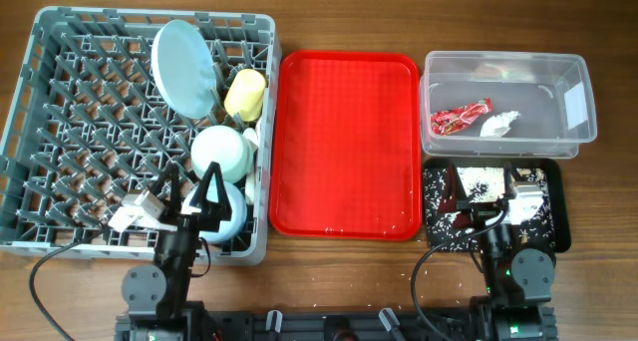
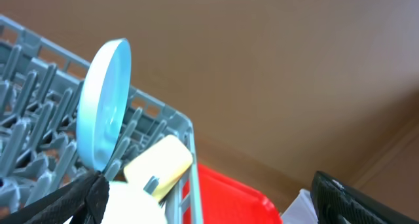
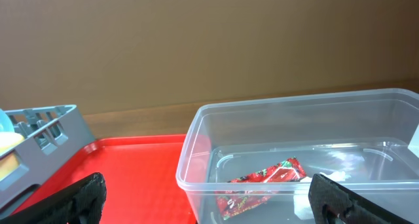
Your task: Sort waste into correct bins and load items into the dishwasher rack
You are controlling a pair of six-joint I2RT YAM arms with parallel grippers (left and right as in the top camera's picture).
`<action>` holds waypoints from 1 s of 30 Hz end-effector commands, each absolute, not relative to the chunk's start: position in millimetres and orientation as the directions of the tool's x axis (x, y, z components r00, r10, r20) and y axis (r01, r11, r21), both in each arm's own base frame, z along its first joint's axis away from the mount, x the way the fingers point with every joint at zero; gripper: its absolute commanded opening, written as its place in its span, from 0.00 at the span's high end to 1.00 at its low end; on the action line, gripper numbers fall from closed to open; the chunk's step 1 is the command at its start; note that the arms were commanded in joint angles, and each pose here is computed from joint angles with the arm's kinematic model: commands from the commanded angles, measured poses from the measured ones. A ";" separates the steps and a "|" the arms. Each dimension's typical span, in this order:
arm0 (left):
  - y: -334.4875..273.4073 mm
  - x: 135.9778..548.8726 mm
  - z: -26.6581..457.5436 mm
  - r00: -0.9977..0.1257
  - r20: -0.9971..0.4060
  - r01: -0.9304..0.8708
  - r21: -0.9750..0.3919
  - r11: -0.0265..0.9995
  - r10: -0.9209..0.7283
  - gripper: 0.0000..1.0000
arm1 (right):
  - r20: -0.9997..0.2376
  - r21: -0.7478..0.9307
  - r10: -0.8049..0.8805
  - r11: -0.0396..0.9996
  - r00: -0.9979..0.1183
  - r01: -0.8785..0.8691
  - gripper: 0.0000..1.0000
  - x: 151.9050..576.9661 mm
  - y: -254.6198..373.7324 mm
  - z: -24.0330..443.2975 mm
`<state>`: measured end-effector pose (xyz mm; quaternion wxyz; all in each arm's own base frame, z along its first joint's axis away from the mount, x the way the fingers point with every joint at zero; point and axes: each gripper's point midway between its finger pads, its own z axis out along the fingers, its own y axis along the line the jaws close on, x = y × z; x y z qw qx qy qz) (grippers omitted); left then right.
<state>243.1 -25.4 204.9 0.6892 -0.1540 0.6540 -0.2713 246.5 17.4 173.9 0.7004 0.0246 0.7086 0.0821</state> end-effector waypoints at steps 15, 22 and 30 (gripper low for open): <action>-28.4 244.1 158.9 -0.047 -0.992 0.162 0.106 0.981 0.115 0.00 | -0.991 0.133 0.133 0.987 -0.009 -0.094 0.00 246.0 19.2 175.5; -26.5 244.4 159.5 -0.047 -0.993 0.153 0.096 0.984 0.104 0.00 | -0.991 0.134 0.133 0.987 -0.009 -0.093 0.00 246.0 19.1 175.5; -26.4 244.4 159.4 -0.048 -0.993 0.153 0.096 0.984 0.104 0.00 | -0.991 0.133 0.133 0.987 -0.009 -0.094 0.00 246.0 19.2 175.7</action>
